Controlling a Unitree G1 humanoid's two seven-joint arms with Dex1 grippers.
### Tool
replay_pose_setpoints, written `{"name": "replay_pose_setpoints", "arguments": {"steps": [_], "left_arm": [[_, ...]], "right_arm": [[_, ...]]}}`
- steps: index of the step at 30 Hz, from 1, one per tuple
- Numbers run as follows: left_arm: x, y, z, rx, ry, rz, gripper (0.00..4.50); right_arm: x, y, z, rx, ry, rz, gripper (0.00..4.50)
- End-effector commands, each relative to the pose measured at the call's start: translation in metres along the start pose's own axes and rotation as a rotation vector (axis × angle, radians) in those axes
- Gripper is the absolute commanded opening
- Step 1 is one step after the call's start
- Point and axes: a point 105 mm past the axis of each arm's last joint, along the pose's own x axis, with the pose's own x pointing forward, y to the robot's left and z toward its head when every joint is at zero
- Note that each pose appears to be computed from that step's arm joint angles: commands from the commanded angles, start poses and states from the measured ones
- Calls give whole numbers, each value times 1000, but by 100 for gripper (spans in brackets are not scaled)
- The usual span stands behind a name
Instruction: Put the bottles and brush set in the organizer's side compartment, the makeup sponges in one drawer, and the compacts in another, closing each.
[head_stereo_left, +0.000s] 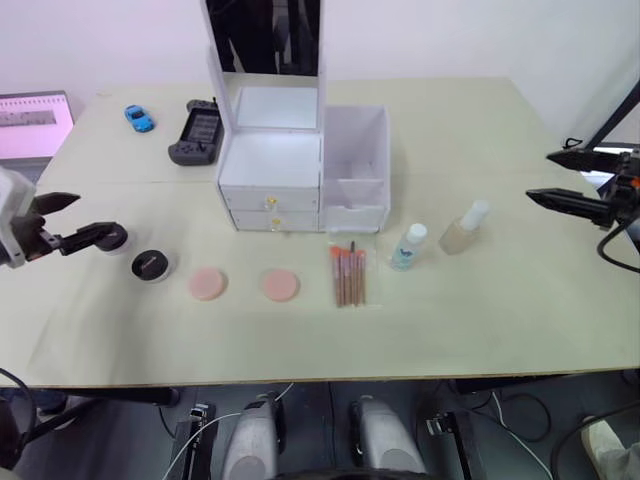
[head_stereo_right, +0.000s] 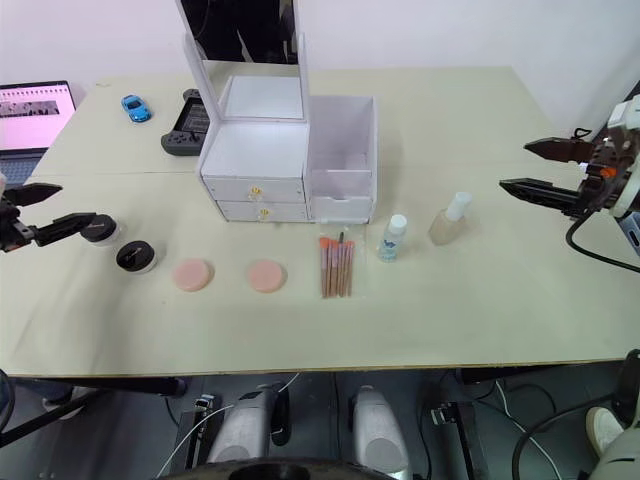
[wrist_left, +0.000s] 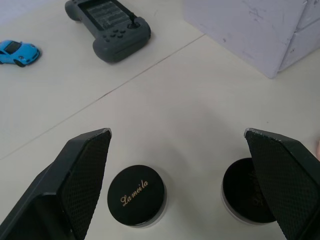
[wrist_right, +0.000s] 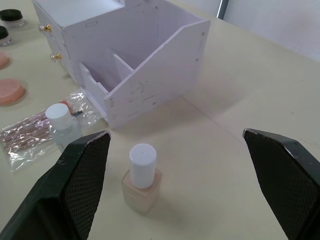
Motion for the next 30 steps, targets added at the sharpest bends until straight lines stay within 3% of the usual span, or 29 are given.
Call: {"name": "replay_pose_setpoints", "arguments": {"steps": [1,21,22,25,26,30], "left_arm": [[-10,7,17,43,-59,40,449],[-14,3,26,49,-111,22,449],[-14,-1,29,30,-123,-9,449],[-18,-45,48,-22,-228,-279,449],[-17,-56,49,-46,-221,-333,449],[-1,-86,61,-37,-235,-398,449]], "right_arm": [[-5,-4,13,-43,-49,-29,450],[-9,-3,7,-34,-68,-49,450],[-8,-1,6,-17,-63,-41,450],[-5,10,9,11,-51,-2,450],[-3,13,10,1,-45,-4,450],[9,31,18,-17,-49,12,450]]}}
